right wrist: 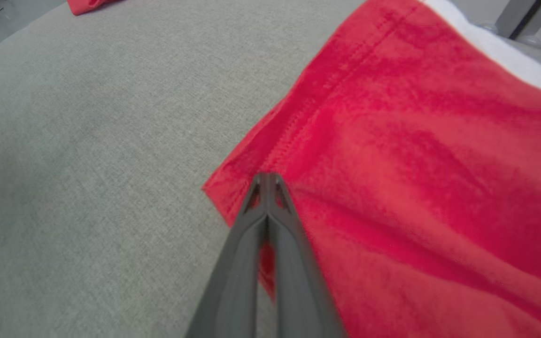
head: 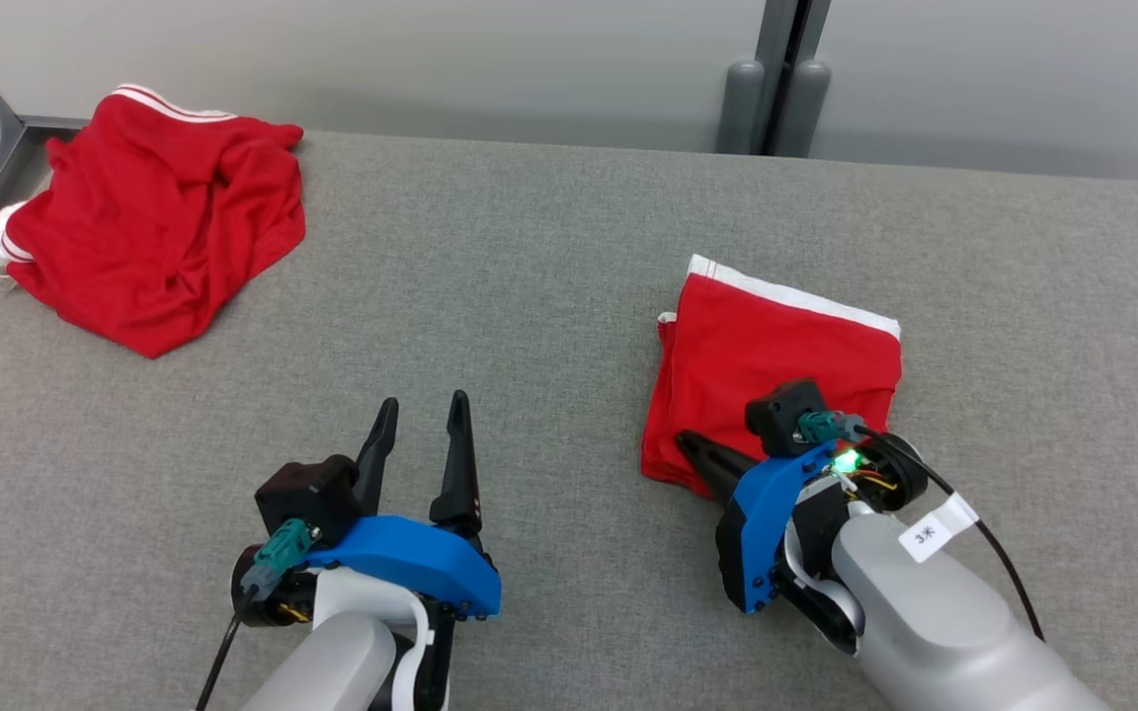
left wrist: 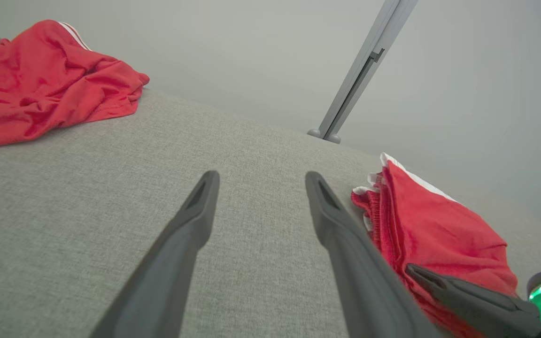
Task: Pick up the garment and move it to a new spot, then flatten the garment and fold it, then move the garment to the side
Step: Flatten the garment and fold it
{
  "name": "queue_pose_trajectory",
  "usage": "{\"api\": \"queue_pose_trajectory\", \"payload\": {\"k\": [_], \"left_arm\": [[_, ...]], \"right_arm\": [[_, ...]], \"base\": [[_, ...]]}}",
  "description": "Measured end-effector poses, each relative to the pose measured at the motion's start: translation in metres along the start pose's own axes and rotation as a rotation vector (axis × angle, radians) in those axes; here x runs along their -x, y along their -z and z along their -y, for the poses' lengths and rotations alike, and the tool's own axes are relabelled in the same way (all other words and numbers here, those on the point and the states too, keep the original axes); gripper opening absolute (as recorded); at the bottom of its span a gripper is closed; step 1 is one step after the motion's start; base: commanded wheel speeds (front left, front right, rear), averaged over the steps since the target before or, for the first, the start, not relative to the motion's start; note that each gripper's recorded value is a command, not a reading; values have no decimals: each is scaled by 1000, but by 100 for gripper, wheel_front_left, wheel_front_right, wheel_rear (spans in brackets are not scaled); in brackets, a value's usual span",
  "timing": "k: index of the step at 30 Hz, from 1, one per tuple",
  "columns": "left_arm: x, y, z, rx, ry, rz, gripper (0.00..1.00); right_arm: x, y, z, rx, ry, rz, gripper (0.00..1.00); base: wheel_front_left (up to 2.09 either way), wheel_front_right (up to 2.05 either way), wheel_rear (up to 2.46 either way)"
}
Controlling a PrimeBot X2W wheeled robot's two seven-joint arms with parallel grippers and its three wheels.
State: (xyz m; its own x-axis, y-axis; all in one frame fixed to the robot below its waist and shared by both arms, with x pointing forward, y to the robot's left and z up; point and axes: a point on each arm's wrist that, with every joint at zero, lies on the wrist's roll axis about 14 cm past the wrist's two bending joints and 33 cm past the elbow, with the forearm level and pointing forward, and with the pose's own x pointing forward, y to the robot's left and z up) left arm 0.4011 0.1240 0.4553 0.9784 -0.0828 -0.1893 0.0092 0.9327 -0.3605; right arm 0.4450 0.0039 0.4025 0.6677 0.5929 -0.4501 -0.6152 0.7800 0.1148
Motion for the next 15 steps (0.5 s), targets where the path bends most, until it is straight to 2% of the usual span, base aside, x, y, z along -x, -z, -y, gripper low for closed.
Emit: {"api": "queue_pose_trajectory", "payload": {"k": [6, 13, 14, 15], "left_arm": [[-3, 1, -4, 3, -11, -2, 100], [-7, 0, -3, 3, -7, 2, 100], [-8, 0, -2, 3, -5, 2, 100], [-8, 0, -1, 2, -1, 3, 100]], "right_arm": [[-6, 13, -18, 18, -56, -47, 0], [-6, 10, -33, 25, -98, -18, 0], [-6, 7, -32, 27, -97, -5, 17], [-5, 4, -30, 25, -92, 11, 40]], "base": [[0, 0, 0], [0, 0, 0], [0, 0, 0], [0, 0, 0]]}}
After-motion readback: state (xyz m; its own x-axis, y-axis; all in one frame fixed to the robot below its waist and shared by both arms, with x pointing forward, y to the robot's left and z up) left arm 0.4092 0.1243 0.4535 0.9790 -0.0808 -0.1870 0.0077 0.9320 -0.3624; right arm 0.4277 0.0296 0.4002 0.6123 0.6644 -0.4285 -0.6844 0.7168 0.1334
